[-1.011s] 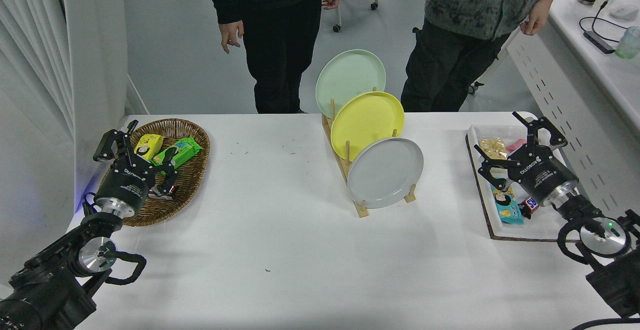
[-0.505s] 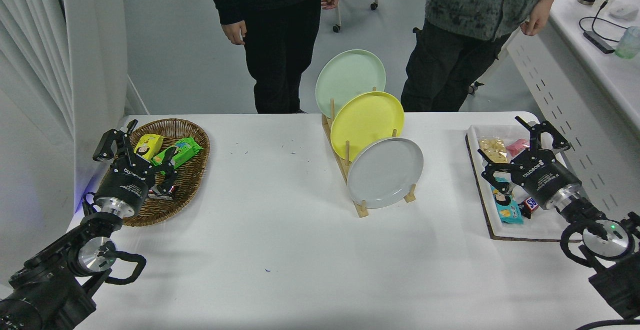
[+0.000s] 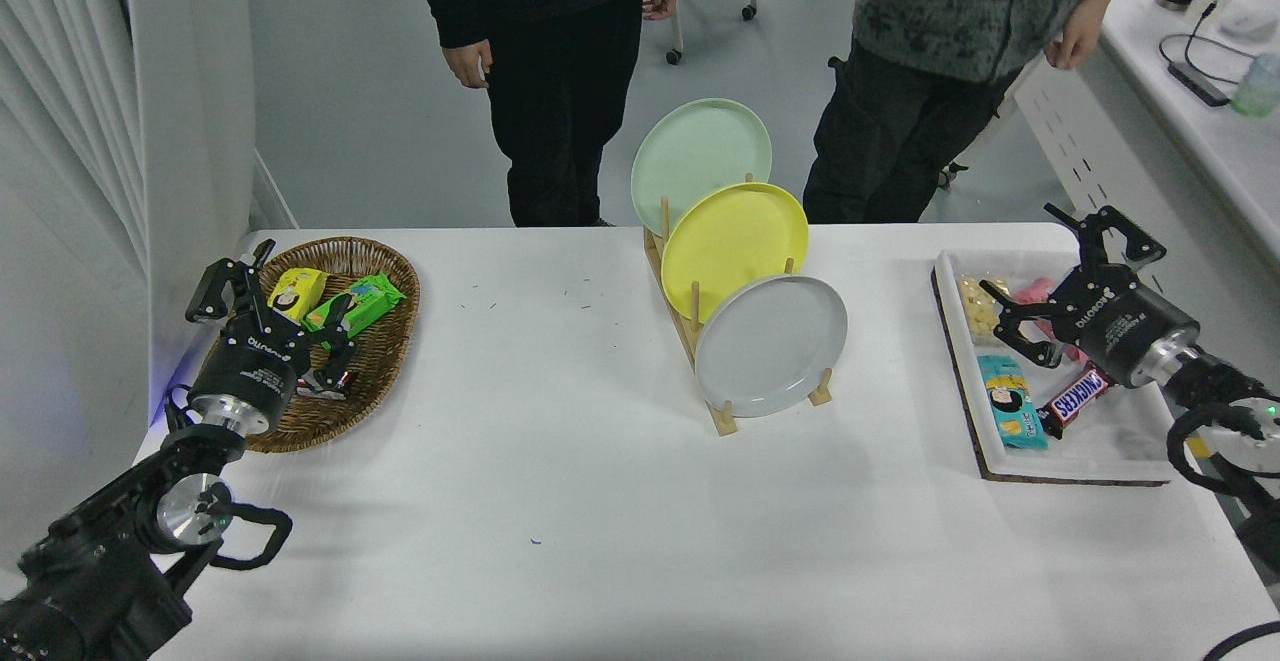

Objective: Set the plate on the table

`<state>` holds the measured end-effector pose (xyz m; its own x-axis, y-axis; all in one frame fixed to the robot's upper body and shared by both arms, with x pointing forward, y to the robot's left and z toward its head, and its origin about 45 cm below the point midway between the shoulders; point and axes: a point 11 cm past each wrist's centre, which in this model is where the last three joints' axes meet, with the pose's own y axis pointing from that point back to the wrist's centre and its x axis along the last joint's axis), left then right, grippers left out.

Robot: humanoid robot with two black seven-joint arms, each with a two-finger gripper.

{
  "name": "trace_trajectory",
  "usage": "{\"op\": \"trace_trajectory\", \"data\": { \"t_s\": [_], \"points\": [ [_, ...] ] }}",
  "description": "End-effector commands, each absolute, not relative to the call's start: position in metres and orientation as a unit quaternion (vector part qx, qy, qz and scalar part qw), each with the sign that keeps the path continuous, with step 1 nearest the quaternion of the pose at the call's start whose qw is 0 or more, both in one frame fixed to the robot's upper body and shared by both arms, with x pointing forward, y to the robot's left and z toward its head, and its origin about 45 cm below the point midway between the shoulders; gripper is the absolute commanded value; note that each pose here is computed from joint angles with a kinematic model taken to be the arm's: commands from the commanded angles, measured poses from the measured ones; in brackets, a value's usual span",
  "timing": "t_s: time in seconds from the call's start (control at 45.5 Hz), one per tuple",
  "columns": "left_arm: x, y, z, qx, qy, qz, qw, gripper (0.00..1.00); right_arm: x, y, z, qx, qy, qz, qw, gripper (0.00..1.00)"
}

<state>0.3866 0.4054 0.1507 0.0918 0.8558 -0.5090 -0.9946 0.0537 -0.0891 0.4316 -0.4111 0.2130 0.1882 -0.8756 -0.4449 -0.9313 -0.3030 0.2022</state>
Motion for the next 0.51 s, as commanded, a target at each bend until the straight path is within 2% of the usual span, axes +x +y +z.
{"op": "trace_trajectory", "data": {
  "t_s": [0.0, 0.484],
  "points": [
    [0.3867, 0.405, 0.1508, -0.213, 0.163, 0.6539, 0.7075, 0.98, 0.434, -0.390, 0.235, -0.770, 0.594, 0.233, -0.013, 0.98],
    [0.3867, 0.405, 0.1508, -0.213, 0.163, 0.6539, 0.7075, 0.98, 0.429, -0.311, 0.232, -0.740, 0.615, 0.263, -0.071, 0.98]
  ]
}}
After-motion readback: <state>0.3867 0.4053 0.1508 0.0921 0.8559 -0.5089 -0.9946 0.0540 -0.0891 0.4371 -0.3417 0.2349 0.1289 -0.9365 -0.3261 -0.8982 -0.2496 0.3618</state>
